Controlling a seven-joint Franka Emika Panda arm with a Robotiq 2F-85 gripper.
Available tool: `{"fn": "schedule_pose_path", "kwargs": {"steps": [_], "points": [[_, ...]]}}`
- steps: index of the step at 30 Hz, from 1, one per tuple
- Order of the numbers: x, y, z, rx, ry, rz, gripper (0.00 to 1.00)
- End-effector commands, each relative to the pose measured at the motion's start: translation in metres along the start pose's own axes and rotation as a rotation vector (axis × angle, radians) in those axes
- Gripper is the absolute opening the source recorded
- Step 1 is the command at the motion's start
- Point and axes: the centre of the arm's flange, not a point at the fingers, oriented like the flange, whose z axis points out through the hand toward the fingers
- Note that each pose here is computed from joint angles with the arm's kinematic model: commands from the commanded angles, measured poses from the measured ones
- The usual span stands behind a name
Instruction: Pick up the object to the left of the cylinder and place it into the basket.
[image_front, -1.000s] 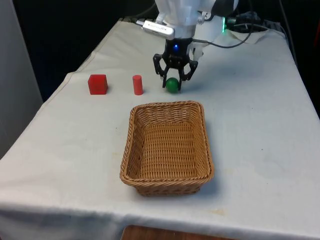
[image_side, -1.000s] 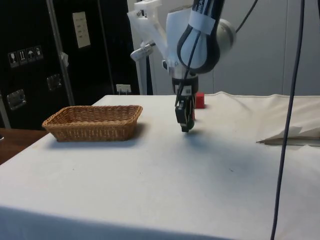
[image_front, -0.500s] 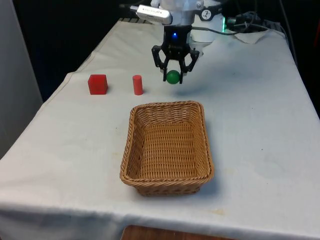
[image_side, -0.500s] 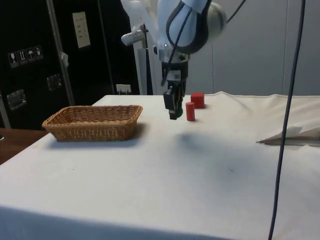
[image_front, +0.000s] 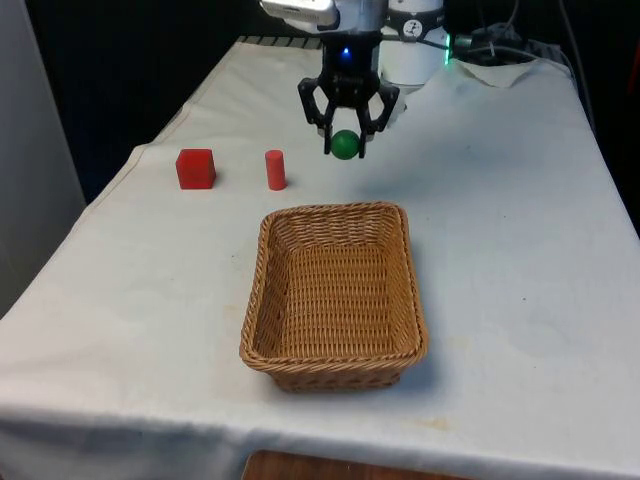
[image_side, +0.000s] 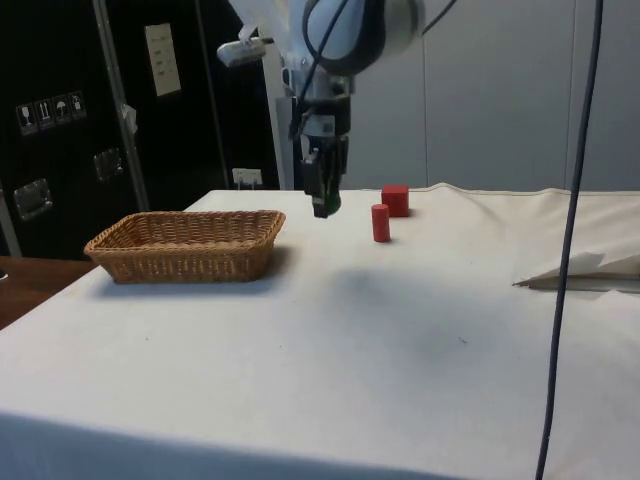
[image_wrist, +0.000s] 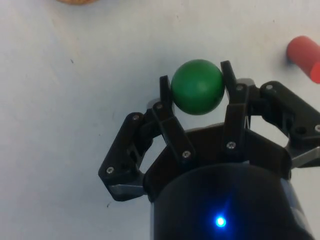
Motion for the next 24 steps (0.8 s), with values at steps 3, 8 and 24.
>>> {"fn": "schedule_pose_path", "kwargs": {"steps": [3, 8, 24], "points": [[0.014, 0.002, -0.008, -0.001, -0.006, 0.001, 0.0], [0.03, 0.004, -0.016, 0.0, -0.005, -0.001, 0.0], [0.078, 0.01, -0.03, -0.006, -0.005, 0.006, 0.0]]}}
